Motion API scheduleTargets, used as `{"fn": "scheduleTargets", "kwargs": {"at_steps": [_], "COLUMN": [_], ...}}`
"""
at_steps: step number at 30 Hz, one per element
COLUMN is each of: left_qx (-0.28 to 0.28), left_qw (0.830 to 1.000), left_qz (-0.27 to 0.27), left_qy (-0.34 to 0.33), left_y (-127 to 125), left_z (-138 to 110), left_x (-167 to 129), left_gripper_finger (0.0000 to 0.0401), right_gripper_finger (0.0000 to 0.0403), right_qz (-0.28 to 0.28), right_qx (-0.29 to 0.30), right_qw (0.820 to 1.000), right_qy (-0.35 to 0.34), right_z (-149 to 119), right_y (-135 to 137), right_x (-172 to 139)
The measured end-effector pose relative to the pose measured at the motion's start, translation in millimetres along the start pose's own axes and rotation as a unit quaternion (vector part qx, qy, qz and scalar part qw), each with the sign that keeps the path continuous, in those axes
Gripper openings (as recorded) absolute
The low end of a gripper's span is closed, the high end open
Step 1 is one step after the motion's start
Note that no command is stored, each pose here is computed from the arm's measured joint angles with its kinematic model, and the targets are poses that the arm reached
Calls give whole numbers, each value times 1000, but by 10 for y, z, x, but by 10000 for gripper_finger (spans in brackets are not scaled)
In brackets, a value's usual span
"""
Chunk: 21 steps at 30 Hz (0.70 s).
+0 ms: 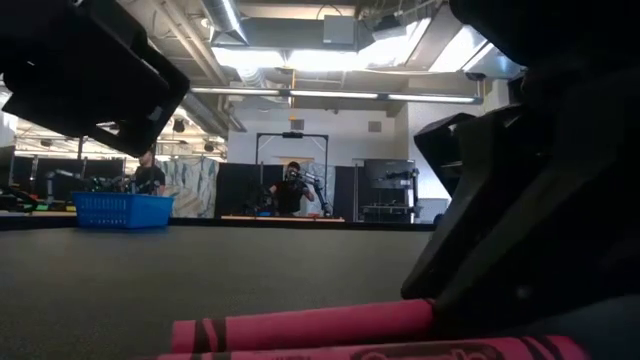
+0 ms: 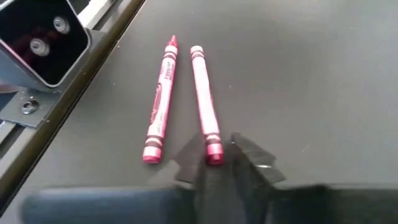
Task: Sort crayons
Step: Put the red crayon into the blue bin
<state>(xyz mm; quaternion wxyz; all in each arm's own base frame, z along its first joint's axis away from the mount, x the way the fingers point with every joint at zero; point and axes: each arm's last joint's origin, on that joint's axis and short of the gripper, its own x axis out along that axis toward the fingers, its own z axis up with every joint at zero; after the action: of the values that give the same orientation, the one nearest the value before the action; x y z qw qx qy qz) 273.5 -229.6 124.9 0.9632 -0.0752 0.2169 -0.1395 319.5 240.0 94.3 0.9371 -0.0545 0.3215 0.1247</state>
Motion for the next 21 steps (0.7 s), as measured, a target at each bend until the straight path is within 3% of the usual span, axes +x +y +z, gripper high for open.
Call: {"fn": "scheduleTargets", "kwargs": {"at_steps": [4, 6, 12, 16, 21], "left_qx": [-1, 0, -28, -36, 4], "left_qw": [1000, 999, 999, 999, 998], "left_qz": [20, 31, 27, 24, 60], "left_qy": [-8, -13, -13, -13, -30], "left_y": [5, -2, -47, -156, -310], "left_z": [2, 0, -21, -71, -87], "left_x": [-3, -9, -27, -77, -213], "left_gripper_finger": [115, 114, 111, 111, 111], "right_gripper_finger": [22, 10, 28, 12, 10], "right_qz": [-5, -11, -28, -52, -104], "right_qx": [-2, -4, -5, -7, -28], "right_qw": [1000, 1000, 1000, 999, 994], "right_qy": [4, 3, 1, -3, 0], "right_z": [-11, -11, -17, -21, -11], "right_y": [-8, -7, -15, -31, -82], "right_x": [1, -1, 0, 0, -37]}}
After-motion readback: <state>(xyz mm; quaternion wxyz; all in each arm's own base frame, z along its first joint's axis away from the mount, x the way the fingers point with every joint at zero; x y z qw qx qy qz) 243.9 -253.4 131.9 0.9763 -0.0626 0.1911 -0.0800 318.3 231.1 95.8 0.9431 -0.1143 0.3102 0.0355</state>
